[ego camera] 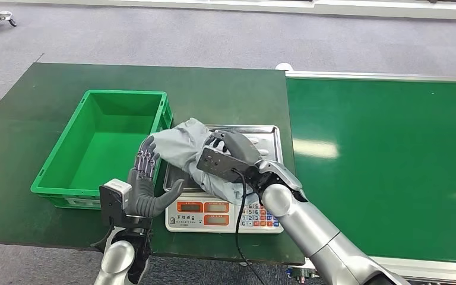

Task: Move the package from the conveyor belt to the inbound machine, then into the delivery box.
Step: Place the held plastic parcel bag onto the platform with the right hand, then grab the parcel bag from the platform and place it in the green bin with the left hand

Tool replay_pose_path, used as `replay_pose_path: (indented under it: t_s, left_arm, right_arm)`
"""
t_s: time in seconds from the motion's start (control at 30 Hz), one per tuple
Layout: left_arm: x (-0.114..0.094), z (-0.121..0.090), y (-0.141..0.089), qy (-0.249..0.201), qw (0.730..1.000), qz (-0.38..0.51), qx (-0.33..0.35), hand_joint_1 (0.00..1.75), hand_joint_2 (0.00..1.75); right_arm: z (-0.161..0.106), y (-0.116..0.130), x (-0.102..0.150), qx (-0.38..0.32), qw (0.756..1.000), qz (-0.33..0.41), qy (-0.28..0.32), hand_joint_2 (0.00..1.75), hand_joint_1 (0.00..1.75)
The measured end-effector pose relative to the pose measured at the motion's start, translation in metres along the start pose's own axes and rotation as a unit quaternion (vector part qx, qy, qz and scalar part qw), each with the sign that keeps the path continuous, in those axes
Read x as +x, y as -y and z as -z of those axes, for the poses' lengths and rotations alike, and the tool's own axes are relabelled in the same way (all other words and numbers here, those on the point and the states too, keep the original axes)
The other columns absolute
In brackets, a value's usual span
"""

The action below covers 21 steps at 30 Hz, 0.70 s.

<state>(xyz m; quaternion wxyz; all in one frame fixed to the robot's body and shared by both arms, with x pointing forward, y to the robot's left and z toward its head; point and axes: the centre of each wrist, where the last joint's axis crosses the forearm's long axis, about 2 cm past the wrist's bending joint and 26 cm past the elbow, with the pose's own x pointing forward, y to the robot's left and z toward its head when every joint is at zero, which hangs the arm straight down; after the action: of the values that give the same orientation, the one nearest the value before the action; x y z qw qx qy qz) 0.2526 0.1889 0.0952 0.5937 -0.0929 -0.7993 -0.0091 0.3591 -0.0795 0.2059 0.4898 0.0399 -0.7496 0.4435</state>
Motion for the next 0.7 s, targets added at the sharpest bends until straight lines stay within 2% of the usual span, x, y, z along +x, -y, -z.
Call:
replay_pose_path:
  t_s: [0.27, 0.4, 0.57, 0.7]
  left_arm:
    - [0.0, 0.0, -0.002, -0.002, 1.0, 0.015, 0.001, 0.0, 1.75]
    - [0.0, 0.008, -0.007, -0.001, 0.997, 0.076, -0.006, 0.0, 1.75]
    - [-0.004, 0.042, -0.015, -0.003, 0.977, 0.201, -0.076, 0.0, 1.75]
    - [-0.009, 0.079, -0.016, -0.009, 0.939, 0.282, -0.196, 0.0, 1.75]
  right_arm:
    - [-0.025, 0.018, -0.031, -0.086, 0.992, 0.097, -0.006, 1.75, 0.0]
    - [-0.045, 0.015, -0.049, -0.128, 0.971, 0.199, 0.025, 1.75, 0.0]
    - [-0.073, 0.006, -0.067, -0.175, 0.938, 0.297, 0.045, 1.75, 0.0]
    - [-0.089, 0.003, -0.076, -0.199, 0.924, 0.323, 0.039, 1.75, 0.0]
